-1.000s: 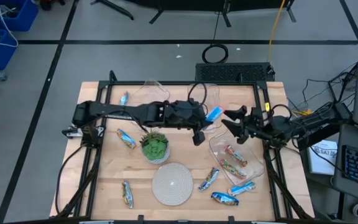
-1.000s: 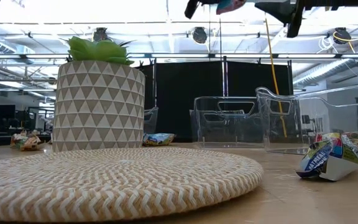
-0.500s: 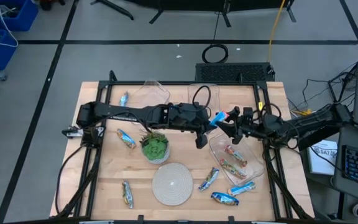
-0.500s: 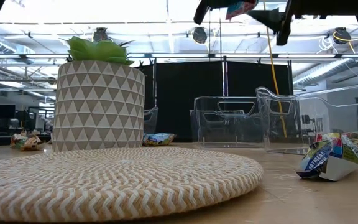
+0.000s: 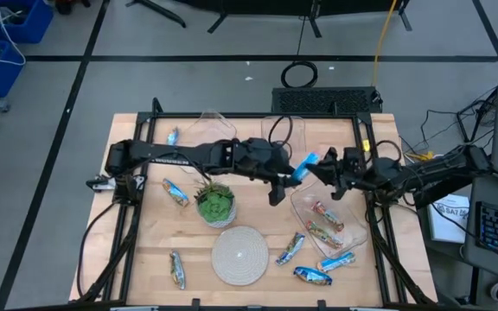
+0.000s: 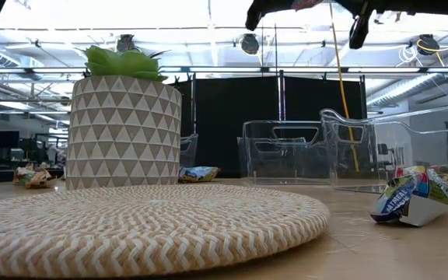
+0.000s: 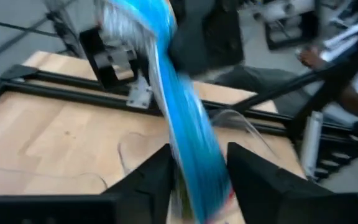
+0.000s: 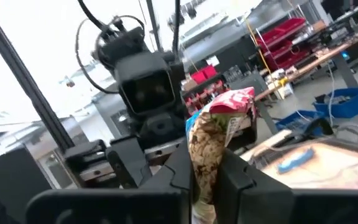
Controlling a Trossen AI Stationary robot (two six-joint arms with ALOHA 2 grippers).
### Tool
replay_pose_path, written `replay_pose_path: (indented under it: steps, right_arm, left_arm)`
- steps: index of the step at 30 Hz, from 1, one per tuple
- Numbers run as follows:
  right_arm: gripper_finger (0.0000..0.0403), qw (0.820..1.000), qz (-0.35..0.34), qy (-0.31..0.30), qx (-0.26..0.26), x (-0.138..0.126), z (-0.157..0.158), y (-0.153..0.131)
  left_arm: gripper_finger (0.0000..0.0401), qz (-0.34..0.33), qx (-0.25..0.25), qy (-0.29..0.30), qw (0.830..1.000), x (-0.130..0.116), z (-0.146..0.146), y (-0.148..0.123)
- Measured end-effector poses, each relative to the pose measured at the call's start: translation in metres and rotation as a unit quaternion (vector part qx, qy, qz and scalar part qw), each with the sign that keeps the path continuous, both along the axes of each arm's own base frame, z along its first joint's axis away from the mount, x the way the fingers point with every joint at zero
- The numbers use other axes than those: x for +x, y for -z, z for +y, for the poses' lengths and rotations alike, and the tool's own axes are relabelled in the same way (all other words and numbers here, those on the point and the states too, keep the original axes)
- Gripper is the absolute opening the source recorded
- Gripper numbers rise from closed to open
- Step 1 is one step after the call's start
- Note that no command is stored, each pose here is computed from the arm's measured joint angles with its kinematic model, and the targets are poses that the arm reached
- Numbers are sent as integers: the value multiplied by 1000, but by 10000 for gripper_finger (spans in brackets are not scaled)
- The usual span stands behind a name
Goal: Pick and place Granola Bars by type
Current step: Put the red granola bar into the bottom right transparent bin
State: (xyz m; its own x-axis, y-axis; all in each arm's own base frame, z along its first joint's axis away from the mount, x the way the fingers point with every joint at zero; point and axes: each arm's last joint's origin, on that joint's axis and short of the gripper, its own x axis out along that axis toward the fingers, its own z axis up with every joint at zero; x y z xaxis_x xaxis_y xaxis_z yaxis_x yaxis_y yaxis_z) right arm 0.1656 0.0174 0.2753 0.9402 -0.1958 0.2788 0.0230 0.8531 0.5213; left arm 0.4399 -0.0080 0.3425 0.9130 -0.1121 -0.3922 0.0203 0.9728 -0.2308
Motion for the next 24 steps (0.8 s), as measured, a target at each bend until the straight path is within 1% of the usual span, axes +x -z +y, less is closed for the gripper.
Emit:
replay_pose_path:
  steps: [3, 6, 9, 11, 12, 14, 17, 21, 24]
  right_arm:
    - [19, 999, 0, -34, 7, -9, 0, -3]
    - [17, 995, 33, -82, 35, -17, 3, 2]
    - [17, 987, 72, -128, 60, -23, 9, 8]
    - [17, 977, 109, -169, 75, -26, 15, 14]
    - [16, 969, 138, -189, 84, -27, 18, 20]
    - [16, 947, 210, -223, 101, -30, 25, 33]
    - [15, 911, 313, -246, 109, -37, 32, 53]
    - [15, 872, 402, -260, 106, -47, 36, 68]
    - [15, 849, 447, -265, 98, -53, 38, 76]
  left_arm:
    - [193, 11, 2, 16, 1000, -11, 5, -10]
    - [218, 37, 44, 18, 998, -32, 12, -23]
    - [233, 94, 80, 7, 992, -49, 18, -25]
    - [237, 147, 82, 7, 986, -54, 19, -15]
    - [238, 171, 78, 6, 982, -56, 17, -11]
    - [238, 210, 70, 11, 975, -57, 11, 0]
    - [239, 239, 57, 21, 969, -49, -5, 15]
    - [239, 270, 29, 26, 962, -35, -32, 40]
    - [239, 291, 11, 15, 957, -28, -50, 58]
